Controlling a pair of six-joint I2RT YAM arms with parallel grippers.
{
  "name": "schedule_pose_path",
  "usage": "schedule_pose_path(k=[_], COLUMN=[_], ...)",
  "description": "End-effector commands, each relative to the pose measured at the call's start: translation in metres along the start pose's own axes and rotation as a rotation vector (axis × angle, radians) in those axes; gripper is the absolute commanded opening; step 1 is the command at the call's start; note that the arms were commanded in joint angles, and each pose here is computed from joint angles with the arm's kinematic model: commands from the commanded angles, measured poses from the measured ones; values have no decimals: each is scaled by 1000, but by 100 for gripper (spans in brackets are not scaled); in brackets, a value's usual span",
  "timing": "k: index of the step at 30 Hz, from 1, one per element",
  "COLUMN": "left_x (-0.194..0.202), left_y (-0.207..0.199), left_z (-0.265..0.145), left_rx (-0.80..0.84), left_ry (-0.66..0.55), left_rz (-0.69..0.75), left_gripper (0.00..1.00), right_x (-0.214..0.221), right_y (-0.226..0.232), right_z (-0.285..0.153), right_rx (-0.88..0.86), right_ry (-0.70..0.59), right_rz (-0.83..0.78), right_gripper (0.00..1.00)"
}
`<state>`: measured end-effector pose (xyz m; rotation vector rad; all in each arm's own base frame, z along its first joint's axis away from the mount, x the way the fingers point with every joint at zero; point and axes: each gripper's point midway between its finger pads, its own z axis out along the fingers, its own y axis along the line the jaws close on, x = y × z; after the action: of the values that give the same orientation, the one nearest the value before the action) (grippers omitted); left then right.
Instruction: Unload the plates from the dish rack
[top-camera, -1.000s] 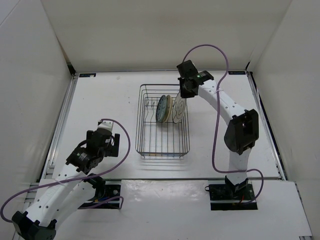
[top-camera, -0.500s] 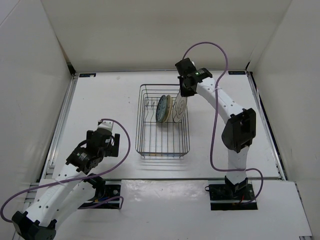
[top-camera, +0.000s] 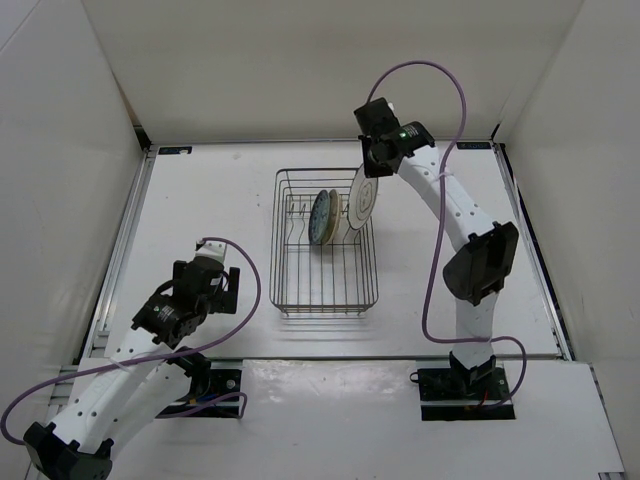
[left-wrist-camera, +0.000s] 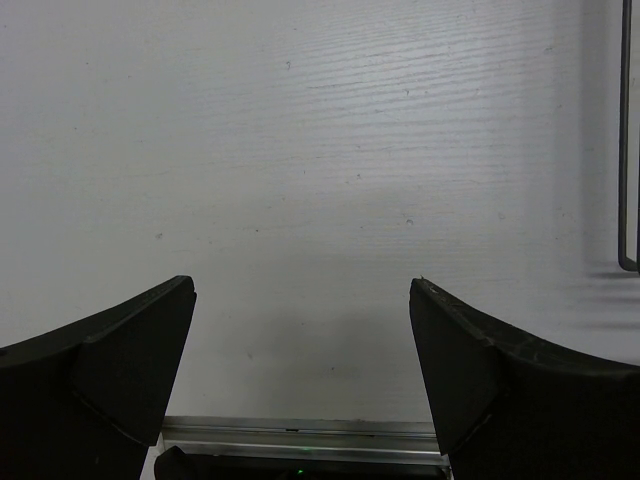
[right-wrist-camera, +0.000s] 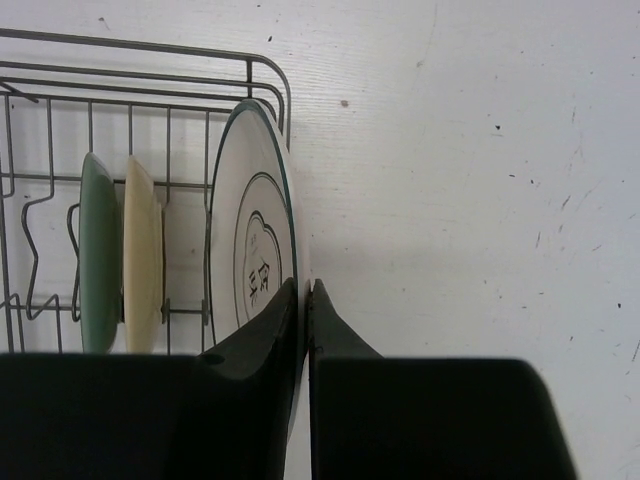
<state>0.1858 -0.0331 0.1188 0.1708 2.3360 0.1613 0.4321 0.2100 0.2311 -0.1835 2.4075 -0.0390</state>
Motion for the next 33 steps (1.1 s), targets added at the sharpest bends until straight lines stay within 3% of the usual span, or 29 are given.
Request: schedule_pose_path(k=[1, 6, 13, 15, 16, 19, 20, 21, 25, 28, 33], left_x=[-11, -10, -9, -9, -8, -8, -8, -8, -7, -8, -7], left_y=[0, 1, 1, 1, 1, 0, 0, 0, 0, 0, -1], left_z=[-6, -6, -6, -5, -5, -5, -5, -5, -5, -5, -5], left_rx=[5, 2, 2, 2, 2, 3, 2, 3, 1, 4, 9], left_ry=[-30, -29, -25, -19, -16, -14, -15, -14, -11, -17, -12], left_rz=[-7, -8, -9, -7, -9, -10, -10, -8, -8, -11, -6], left_gripper=[100, 100, 100, 100, 100, 100, 100, 100, 100, 100, 100], right_x=[-43, -50, -14, 16, 14, 61, 67, 73, 105, 117, 148], right_y=[-5, -40, -109, -136, -140, -162, -148, -171, -181, -174, -180], right_z=[-55, -97, -128, -108, -112, -69, -60, -49, -17, 4, 38], right_rx=[-53, 31, 168, 230, 205, 162, 47, 69, -7, -132, -186], right_ry=[-173, -262, -352, -307, -348, -229, -179, -178, -118, -73, -43], right_rz=[60, 77, 204, 249, 326, 485, 511, 587, 767, 853, 925], right_gripper=[0, 0, 0, 0, 0, 0, 0, 0, 0, 0, 0])
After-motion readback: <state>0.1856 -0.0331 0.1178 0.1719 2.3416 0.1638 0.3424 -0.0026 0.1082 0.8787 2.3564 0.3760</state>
